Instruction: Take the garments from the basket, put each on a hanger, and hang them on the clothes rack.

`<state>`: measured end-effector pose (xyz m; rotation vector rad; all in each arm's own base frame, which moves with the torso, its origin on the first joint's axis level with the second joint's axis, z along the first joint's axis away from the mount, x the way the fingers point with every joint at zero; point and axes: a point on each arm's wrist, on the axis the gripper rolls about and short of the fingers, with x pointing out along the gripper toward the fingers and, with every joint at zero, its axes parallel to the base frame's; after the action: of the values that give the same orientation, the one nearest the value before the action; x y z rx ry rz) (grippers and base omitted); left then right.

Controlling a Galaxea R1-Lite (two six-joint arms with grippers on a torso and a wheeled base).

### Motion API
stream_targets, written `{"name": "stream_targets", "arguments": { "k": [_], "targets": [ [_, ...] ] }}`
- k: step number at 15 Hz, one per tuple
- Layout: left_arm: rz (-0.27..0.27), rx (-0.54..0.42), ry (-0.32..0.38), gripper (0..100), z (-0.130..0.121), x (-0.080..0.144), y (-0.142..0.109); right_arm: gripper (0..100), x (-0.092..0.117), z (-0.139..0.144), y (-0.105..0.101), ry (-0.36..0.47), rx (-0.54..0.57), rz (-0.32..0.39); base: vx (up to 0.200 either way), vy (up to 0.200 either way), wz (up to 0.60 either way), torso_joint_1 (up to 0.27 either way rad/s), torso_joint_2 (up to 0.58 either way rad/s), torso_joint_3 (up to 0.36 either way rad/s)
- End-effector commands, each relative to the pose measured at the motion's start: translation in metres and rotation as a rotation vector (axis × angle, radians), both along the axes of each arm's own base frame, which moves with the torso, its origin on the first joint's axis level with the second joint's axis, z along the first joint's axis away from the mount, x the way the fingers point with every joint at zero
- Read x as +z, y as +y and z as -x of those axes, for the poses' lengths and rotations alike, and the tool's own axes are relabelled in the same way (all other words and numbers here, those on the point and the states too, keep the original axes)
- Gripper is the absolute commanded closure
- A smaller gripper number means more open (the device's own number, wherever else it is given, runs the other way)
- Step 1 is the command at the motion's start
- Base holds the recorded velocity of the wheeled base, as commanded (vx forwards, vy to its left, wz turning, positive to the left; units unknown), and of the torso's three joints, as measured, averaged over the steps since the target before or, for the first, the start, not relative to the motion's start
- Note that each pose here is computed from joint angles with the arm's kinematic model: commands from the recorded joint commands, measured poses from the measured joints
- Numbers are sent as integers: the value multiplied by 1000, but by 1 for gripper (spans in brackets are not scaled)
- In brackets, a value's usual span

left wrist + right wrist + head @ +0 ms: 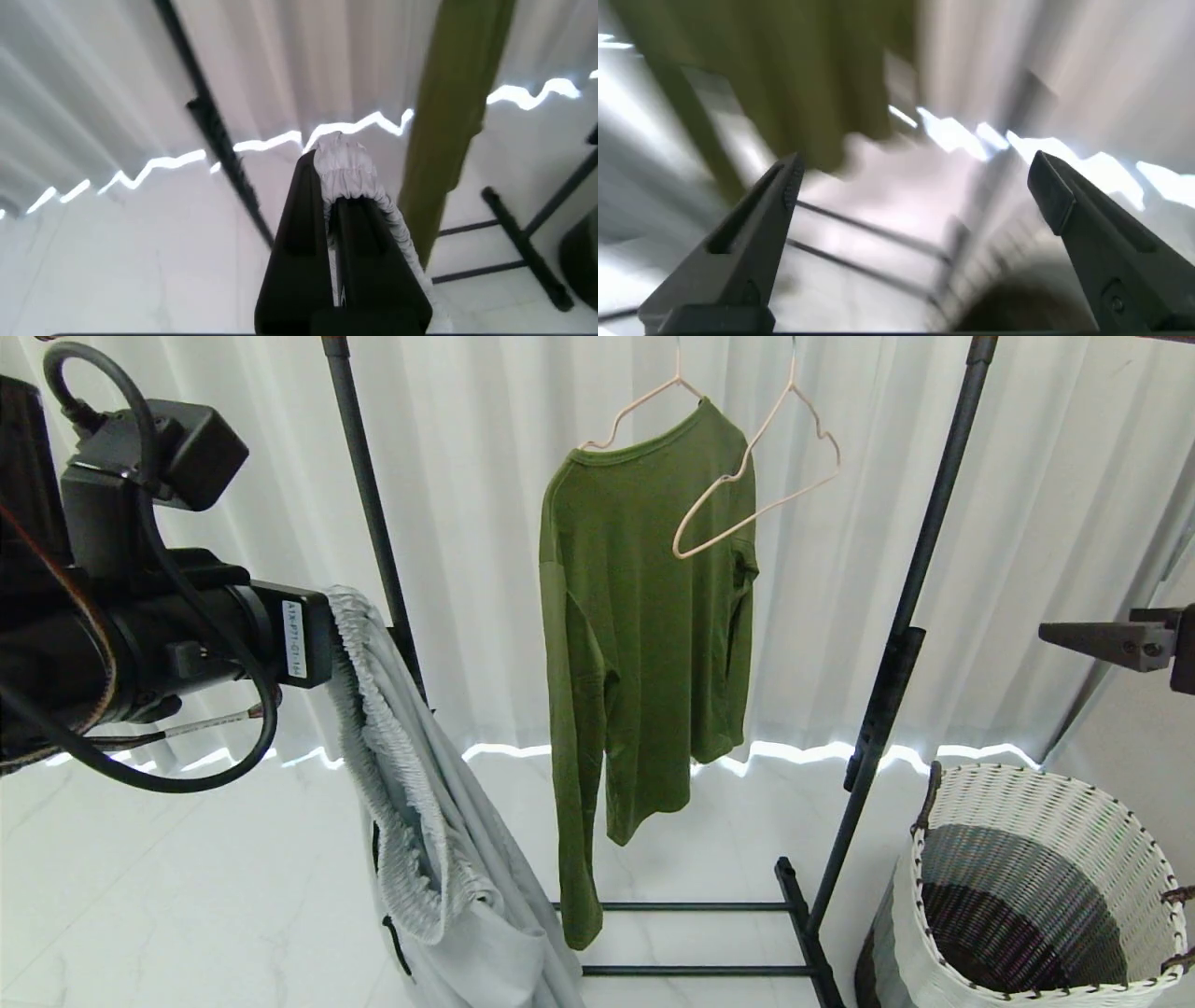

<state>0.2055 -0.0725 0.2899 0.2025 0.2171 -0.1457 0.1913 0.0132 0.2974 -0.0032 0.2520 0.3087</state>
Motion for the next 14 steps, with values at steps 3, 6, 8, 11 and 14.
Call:
{"name": "stream_targets", "arguments": {
  "k": [3,6,8,11,14],
  "targets": [
    [2,38,-3,100,-4,-16,7,0,-30,-2,9,125,-262,144,0,0,0,0,0,0],
    [4,55,-1,100,3,-28,13,0,-37,7,5,72,-327,209,0,0,0,0,0,0],
    [0,77,11,100,7,-35,19,0,-45,3,4,-29,-328,247,0,0,0,0,0,0],
    [-7,76,23,100,5,-39,19,0,-62,0,-4,-139,-341,354,0,0,0,0,0,0],
    [-5,78,24,100,5,-39,19,0,-65,-8,-4,-140,-341,348,0,0,0,0,0,0]
  ]
}}
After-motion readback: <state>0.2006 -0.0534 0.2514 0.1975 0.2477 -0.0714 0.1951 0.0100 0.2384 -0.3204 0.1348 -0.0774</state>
